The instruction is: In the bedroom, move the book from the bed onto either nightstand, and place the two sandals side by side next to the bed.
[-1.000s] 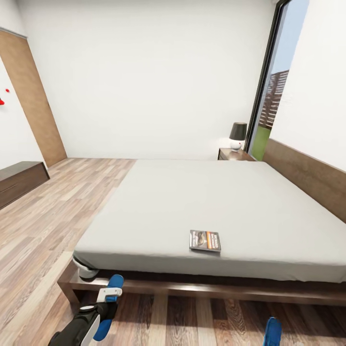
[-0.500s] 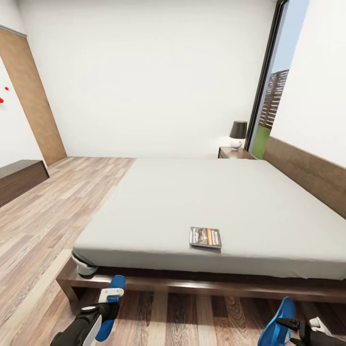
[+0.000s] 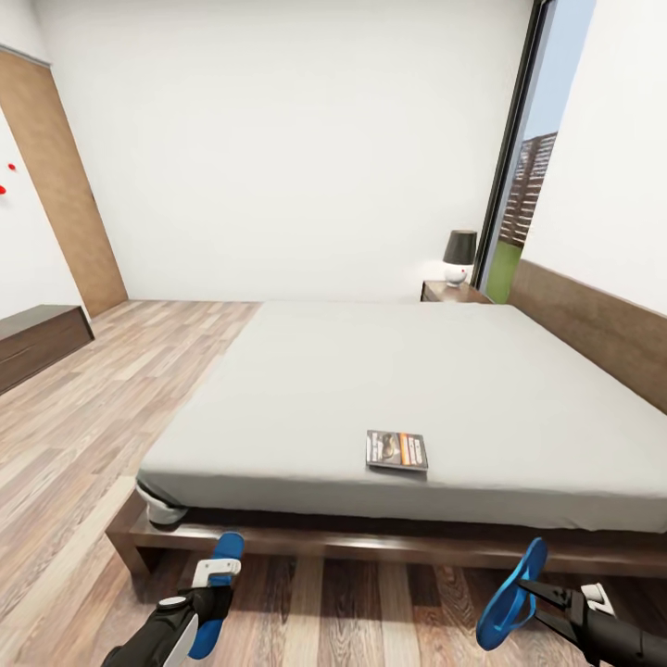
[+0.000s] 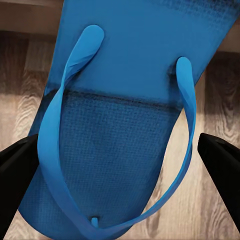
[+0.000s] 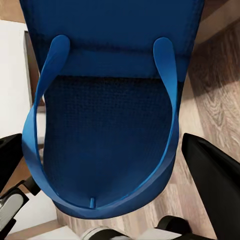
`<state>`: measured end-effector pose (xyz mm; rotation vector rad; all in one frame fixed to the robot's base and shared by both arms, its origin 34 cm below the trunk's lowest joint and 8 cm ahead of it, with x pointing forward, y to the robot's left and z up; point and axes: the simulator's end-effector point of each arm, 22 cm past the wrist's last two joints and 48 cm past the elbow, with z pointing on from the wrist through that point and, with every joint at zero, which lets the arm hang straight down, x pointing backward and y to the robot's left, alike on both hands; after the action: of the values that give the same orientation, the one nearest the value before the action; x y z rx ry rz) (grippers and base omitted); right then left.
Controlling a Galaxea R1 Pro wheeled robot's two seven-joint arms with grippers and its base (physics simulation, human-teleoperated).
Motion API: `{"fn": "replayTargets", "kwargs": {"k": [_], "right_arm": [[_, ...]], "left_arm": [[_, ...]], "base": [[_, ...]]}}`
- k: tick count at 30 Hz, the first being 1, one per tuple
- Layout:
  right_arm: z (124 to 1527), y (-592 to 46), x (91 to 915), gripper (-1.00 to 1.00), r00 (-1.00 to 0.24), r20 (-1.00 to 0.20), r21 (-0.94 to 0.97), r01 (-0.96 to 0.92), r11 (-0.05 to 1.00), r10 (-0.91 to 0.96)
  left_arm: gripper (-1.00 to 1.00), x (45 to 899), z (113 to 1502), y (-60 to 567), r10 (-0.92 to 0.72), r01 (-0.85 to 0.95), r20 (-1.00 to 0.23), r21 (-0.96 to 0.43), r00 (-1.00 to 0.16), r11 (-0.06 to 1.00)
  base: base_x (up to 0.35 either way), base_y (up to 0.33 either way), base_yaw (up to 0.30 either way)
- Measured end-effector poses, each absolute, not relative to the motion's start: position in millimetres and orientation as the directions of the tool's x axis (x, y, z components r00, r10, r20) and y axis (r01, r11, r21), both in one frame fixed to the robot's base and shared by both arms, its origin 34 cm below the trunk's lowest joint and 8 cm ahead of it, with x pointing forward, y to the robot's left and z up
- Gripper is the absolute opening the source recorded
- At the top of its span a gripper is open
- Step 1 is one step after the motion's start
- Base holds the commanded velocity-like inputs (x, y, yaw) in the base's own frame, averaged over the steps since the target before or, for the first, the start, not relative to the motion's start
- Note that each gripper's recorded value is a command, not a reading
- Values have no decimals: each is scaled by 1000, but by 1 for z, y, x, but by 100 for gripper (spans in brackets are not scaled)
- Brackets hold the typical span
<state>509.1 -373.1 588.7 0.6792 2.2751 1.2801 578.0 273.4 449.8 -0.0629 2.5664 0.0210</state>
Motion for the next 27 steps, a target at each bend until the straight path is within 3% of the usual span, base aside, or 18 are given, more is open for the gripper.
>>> {"fn": "replayTargets", "kwargs": {"k": [20,27], "right_arm": [[547,-374,502,-100,-783,-142,867,197,458,606],[532,-374,499,-100,-783,-142,867,196,457,606]], "left_arm": [[-100,569,408,274,-50,-57,-536,-3,-843,998],[-100,555,388,285,-173,-158,-472,-72,-865,985]], "base": [[0,0,0],[0,0,0]]}}
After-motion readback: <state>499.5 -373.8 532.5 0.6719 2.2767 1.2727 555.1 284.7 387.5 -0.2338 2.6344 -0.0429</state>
